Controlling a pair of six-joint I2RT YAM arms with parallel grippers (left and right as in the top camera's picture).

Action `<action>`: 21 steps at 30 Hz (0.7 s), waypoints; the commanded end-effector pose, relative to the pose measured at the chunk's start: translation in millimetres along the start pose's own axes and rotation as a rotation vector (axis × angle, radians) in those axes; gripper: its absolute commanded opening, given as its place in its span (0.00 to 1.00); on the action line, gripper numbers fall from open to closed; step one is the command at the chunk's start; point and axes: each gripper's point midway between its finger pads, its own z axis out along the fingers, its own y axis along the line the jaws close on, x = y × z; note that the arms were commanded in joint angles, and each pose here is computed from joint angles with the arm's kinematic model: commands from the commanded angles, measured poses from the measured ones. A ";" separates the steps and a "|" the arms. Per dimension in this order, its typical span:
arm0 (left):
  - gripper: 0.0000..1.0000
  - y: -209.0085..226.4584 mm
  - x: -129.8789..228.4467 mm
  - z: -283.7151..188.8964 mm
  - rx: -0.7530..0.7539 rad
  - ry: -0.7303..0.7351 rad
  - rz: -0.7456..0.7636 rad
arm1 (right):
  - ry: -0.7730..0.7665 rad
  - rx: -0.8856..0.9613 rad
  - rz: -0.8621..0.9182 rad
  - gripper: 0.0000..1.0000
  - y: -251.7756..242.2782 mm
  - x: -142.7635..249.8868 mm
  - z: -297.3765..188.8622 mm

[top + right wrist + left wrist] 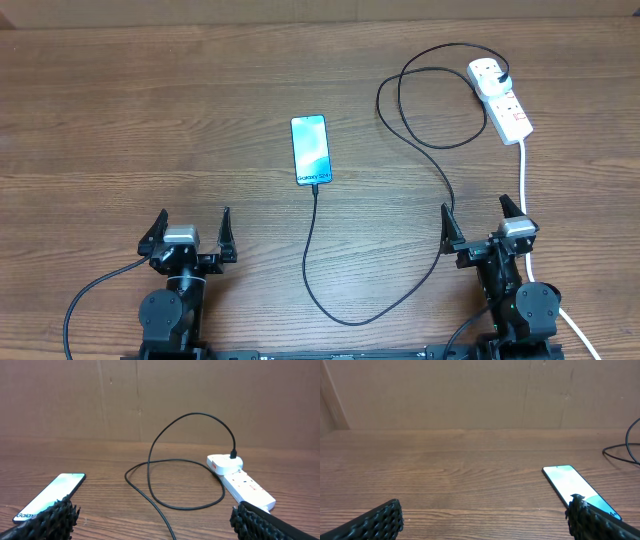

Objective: Plug charger to phone and switch on socket

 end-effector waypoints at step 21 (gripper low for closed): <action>0.99 -2.6 -0.3 -0.3 0.015 -0.008 0.018 | -0.006 0.006 0.006 1.00 -1.4 1.1 0.1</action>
